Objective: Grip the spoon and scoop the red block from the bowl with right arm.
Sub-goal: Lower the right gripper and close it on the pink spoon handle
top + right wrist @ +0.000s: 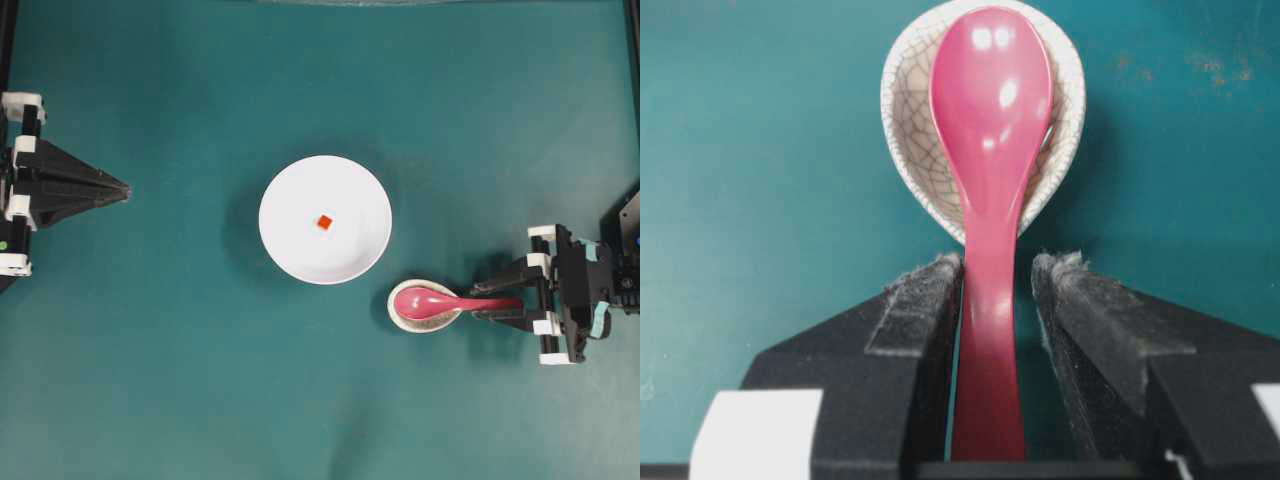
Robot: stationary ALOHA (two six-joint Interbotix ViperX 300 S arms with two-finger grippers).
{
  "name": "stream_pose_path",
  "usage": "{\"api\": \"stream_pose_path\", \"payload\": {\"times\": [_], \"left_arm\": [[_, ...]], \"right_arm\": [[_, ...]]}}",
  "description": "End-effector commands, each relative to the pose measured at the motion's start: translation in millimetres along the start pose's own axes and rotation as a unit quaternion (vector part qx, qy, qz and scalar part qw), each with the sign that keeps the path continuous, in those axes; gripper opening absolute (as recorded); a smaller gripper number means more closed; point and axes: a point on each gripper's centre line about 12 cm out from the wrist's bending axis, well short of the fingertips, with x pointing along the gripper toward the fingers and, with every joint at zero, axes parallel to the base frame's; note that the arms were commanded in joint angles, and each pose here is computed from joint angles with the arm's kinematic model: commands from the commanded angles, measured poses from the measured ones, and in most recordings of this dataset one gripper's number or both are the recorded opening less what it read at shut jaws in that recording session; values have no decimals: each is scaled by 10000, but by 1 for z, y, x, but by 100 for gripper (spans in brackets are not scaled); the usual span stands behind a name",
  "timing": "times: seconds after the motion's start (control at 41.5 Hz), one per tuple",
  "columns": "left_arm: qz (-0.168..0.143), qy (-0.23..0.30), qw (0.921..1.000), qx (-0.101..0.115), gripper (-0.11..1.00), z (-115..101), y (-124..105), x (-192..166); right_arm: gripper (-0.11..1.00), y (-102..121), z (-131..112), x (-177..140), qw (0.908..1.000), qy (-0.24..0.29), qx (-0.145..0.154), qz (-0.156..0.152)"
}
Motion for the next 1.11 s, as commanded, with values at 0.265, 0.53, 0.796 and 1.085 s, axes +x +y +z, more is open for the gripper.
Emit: {"api": "stream_pose_path", "payload": {"times": [0.265, 0.53, 0.796, 1.085], "left_arm": [[7, -115, 9999, -9, 0, 10, 0, 1], [7, -107, 9999, -9, 0, 10, 0, 1], [7, -115, 9999, -9, 0, 10, 0, 1], [7, -100, 9999, -17, 0, 10, 0, 1]], "right_arm": [[39, 1, 1, -1, 10000, -49, -14, 16], [30, 1, 2, -1, 10000, -63, -11, 17], [25, 0, 1, -1, 10000, -57, -11, 8], [24, 1, 3, 0, 10000, -91, -4, 21]]}}
